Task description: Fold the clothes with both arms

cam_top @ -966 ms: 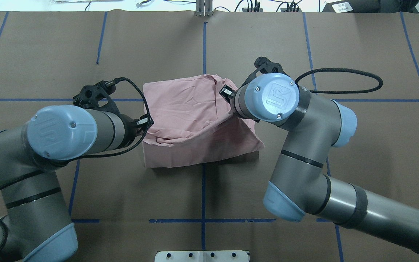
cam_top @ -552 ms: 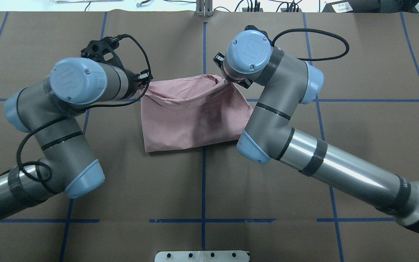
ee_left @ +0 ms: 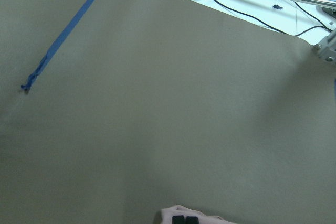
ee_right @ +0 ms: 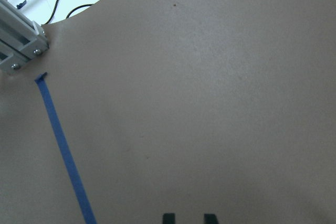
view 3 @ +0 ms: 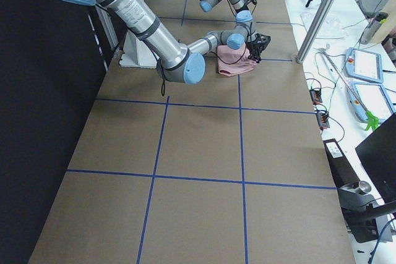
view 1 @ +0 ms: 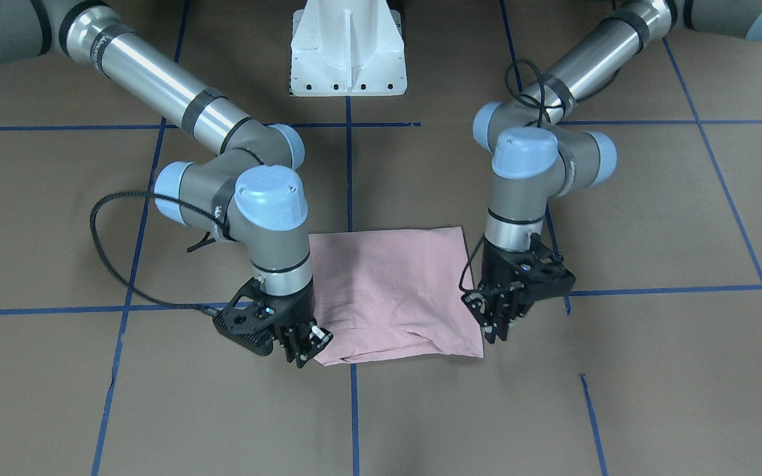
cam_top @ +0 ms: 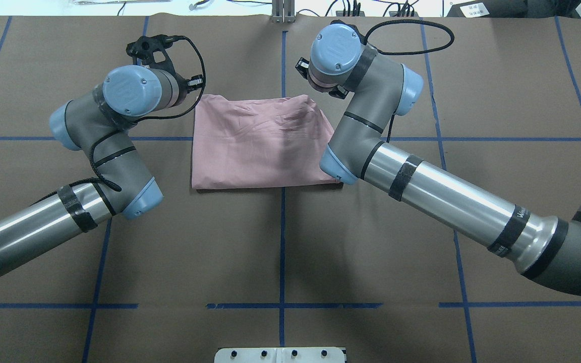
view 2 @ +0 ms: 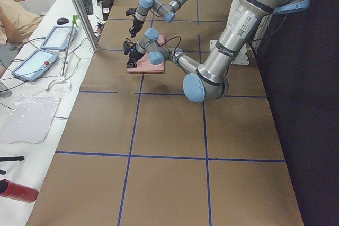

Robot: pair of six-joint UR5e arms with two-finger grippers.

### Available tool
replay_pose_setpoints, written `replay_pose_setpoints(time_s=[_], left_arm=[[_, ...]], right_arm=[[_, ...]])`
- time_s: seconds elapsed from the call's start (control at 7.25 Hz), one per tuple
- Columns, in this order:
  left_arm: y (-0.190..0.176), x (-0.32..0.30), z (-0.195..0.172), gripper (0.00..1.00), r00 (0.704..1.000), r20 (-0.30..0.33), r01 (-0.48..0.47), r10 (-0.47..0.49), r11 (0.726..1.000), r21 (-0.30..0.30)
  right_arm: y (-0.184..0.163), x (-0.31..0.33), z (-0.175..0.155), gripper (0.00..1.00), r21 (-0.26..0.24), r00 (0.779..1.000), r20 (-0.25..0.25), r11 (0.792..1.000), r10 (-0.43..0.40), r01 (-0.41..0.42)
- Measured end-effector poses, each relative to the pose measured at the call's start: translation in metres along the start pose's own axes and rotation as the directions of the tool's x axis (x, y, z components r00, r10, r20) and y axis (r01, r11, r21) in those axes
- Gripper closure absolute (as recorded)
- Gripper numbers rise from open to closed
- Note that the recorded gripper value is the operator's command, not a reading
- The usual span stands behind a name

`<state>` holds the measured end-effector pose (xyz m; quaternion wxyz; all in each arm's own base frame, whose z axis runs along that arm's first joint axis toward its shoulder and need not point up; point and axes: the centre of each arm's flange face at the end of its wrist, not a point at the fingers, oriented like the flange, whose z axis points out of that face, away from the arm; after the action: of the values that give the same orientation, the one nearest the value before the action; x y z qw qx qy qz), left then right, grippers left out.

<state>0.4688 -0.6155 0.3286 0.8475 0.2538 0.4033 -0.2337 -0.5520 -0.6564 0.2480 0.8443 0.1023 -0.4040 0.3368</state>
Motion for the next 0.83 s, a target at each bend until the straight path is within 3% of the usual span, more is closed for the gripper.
replay_pose_setpoints(time_s=[0.41, 0.69, 0.83], left_arm=[[-0.043, -0.027, -0.019, 0.0, 0.996, -0.069, -0.056, 0.058, 0.998, 0.025], [-0.103, -0.108, -0.053, 0.0, 0.969, -0.12, -0.225, 0.216, 0.972, -0.066], [-0.138, -0.165, -0.069, 0.0, 0.94, -0.146, -0.325, 0.307, 0.939, -0.116]], right_arm=[[-0.056, 0.037, -0.009, 0.0, -0.034, 0.997, 0.012, 0.996, -0.079, 0.08], [-0.128, 0.117, -0.022, 0.0, -0.112, 0.981, 0.015, 0.975, -0.193, 0.193], [-0.175, 0.169, -0.03, 0.0, -0.156, 0.964, 0.02, 0.952, -0.263, 0.263]])
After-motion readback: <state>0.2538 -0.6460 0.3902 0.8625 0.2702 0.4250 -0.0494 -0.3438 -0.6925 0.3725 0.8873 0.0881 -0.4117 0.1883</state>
